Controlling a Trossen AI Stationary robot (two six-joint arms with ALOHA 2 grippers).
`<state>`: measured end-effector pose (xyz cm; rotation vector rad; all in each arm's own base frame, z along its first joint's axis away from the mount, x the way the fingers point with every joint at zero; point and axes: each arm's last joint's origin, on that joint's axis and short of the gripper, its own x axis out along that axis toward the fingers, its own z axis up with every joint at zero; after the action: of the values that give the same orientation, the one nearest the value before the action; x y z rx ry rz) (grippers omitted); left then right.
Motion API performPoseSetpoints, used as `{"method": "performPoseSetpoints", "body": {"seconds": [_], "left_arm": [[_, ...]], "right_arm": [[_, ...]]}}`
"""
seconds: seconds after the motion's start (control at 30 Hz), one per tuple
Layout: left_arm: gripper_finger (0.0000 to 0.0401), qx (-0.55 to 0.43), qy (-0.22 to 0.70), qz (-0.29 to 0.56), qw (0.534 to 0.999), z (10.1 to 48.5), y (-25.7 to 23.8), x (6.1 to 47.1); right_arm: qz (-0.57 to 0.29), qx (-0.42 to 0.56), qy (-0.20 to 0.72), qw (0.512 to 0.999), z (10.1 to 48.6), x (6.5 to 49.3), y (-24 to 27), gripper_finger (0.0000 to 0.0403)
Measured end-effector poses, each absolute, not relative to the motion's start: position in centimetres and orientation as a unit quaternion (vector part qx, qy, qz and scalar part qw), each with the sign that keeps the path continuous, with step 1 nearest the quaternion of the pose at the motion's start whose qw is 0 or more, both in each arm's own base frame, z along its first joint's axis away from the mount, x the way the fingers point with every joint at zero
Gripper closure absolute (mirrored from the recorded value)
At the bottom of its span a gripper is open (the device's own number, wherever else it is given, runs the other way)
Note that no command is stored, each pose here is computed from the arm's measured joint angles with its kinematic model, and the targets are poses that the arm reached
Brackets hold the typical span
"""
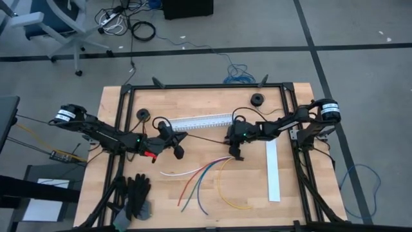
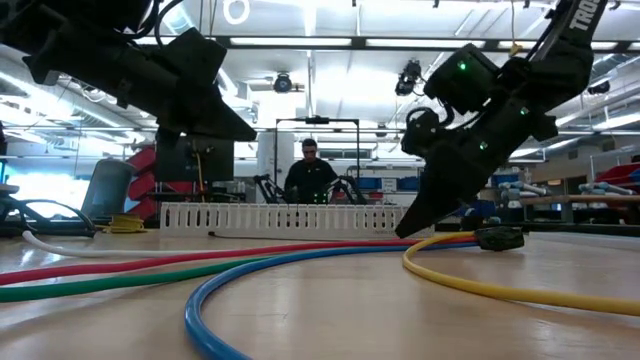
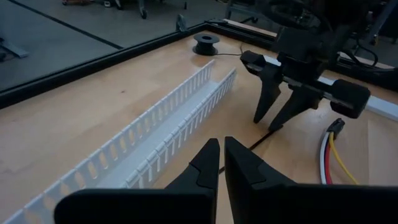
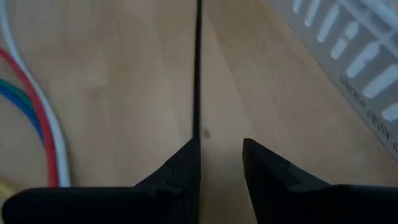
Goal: Ziptie cables
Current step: Insert zip tie on the cable wire
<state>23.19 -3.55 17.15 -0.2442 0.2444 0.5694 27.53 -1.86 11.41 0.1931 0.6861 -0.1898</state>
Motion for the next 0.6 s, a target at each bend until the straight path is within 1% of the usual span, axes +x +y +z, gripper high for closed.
{"method": "performPoseSetpoints", "body": {"seconds": [0.1,0.23,0.43,0.53,0.6], "left_arm": [[0.0401,-0.12,0.12,0.279,0.945,17.2,-3.6,23.2],[0.0401,-0.119,0.12,0.28,0.945,17.1,-3.6,23.2],[0.0401,-0.12,0.12,0.28,0.945,17.2,-3.6,23.2],[0.0401,-0.12,0.12,0.28,0.945,17.2,-3.6,23.2],[0.0401,-0.121,0.119,0.28,0.945,17.2,-3.6,23.2]], "right_arm": [[-0.075,0.103,0.336,0.933,11.6,27.5,-1.7,0.0296],[-0.068,0.104,0.352,0.928,10.8,27.6,-1.2,0.0296],[-0.088,0.066,0.37,0.922,9.5,27.7,0.0,0.0298],[-0.099,0.04,0.378,0.919,8.8,27.8,0.3,0.0308],[-0.106,0.028,0.382,0.918,8.3,27.8,0.5,0.0325]]}}
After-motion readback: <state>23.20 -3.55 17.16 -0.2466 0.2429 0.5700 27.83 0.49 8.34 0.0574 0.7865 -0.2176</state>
